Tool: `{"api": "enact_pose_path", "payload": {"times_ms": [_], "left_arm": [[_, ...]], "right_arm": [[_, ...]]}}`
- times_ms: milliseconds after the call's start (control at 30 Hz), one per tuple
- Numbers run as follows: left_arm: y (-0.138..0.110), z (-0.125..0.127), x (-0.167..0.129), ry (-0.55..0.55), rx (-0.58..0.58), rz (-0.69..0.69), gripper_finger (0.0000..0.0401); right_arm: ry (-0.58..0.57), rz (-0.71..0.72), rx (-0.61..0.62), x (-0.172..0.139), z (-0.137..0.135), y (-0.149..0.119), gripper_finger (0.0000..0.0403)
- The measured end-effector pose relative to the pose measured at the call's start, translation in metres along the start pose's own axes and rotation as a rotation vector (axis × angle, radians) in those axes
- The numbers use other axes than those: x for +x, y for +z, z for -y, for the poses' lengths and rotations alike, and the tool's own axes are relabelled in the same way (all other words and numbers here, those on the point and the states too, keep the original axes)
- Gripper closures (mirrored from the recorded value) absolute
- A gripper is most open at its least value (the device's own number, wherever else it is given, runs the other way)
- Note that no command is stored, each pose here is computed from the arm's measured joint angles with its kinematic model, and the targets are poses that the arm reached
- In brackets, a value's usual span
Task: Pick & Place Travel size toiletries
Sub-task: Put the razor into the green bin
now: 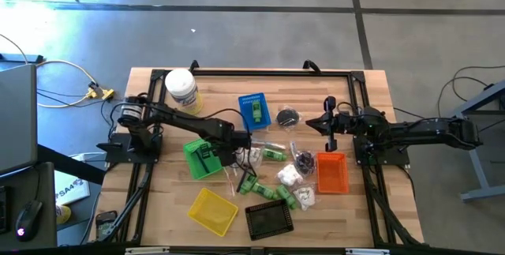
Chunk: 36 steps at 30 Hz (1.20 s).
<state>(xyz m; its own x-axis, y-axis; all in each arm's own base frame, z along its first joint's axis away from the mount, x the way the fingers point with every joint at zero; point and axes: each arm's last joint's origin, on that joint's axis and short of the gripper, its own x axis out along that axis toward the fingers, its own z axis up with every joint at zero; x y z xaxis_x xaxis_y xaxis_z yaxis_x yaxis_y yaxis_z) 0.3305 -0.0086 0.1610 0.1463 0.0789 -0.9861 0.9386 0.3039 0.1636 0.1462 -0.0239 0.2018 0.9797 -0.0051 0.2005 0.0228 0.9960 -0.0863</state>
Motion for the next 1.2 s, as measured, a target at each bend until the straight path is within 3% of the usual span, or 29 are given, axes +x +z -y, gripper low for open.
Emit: {"api": "enact_pose_path", "payload": {"times_ms": [400,667,1200], "left_arm": [[-0.001,0.0,0.002,0.0,-0.027,-0.033,0.0265],[0.001,-0.011,-0.012,0.067,-0.112,-0.042,0.0265],[0.004,-0.013,-0.021,0.031,-0.137,-0.013,0.0265]], "right_arm": [[0.0,-0.003,0.001,0.0,0.0,0.0,0.0399],[0.0,-0.002,0.001,0.0,0.0,0.0,0.0399],[0.001,-0.002,0.004,0.0,0.0,0.0,0.0399]]}}
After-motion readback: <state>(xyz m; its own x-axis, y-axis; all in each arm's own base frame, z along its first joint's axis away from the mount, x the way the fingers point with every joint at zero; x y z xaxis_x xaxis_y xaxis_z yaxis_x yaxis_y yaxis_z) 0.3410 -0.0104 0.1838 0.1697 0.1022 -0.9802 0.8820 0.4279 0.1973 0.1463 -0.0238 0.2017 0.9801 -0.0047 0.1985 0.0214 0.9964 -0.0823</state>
